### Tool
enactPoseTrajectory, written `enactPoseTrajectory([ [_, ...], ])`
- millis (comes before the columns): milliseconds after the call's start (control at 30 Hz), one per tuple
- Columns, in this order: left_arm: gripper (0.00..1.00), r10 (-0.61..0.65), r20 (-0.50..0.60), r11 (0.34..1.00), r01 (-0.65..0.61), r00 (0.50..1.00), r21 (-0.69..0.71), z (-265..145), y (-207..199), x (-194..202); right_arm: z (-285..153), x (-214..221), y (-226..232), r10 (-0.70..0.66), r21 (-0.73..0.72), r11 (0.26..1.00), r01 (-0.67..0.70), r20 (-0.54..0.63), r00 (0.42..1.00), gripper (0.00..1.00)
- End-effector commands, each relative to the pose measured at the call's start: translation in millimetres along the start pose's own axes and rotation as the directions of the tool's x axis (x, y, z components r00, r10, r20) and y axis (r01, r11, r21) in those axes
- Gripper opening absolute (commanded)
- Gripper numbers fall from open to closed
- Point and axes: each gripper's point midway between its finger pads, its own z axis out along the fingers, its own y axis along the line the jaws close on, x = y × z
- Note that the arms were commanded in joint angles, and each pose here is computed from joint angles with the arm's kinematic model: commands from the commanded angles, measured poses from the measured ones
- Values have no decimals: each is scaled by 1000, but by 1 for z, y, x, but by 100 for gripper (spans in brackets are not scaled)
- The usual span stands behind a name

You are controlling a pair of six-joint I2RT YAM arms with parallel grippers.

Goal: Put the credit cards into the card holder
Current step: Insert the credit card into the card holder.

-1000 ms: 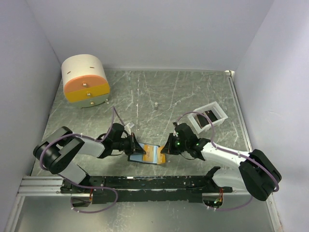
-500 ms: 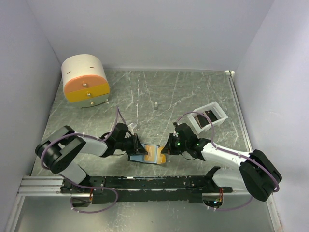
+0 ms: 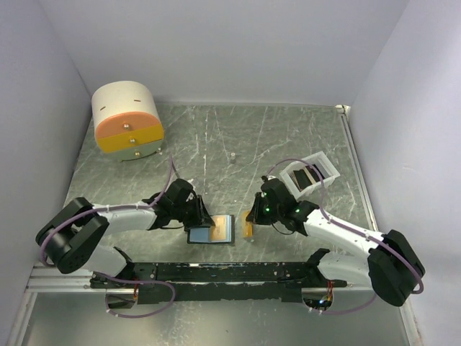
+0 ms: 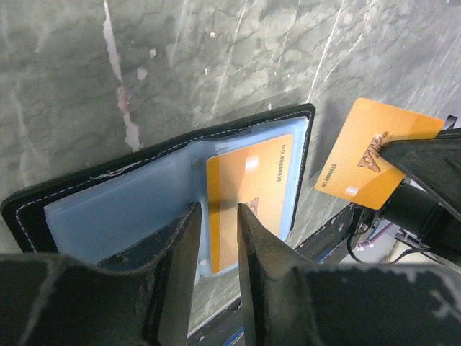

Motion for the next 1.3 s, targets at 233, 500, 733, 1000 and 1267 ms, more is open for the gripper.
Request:
enactPoseTrajectory([
  [233, 41, 57, 30, 998, -56, 998, -42, -29, -22, -15, -18, -21, 42, 87, -173, 982, -75, 66, 994, 0],
  [500, 43, 105, 134, 969, -71, 985, -237, -61, -2, -38, -19, -28, 78, 161, -304, 943, -137, 55, 985, 0],
  [733, 48, 130, 142, 914, -63, 981, -401, -83, 32, -35, 1, -18, 108, 136, -306, 944, -126, 12, 991, 0],
  [1000, 49, 62, 119, 901, -4, 991, -434, -78, 60, -14, 32, 2, 133, 47, -259, 964, -60, -56, 997, 0],
  [1267, 46, 42, 118, 916, 9, 992, -401, -69, 66, -7, 57, 21, 111, 23, -113, 993, -34, -98, 995, 0],
])
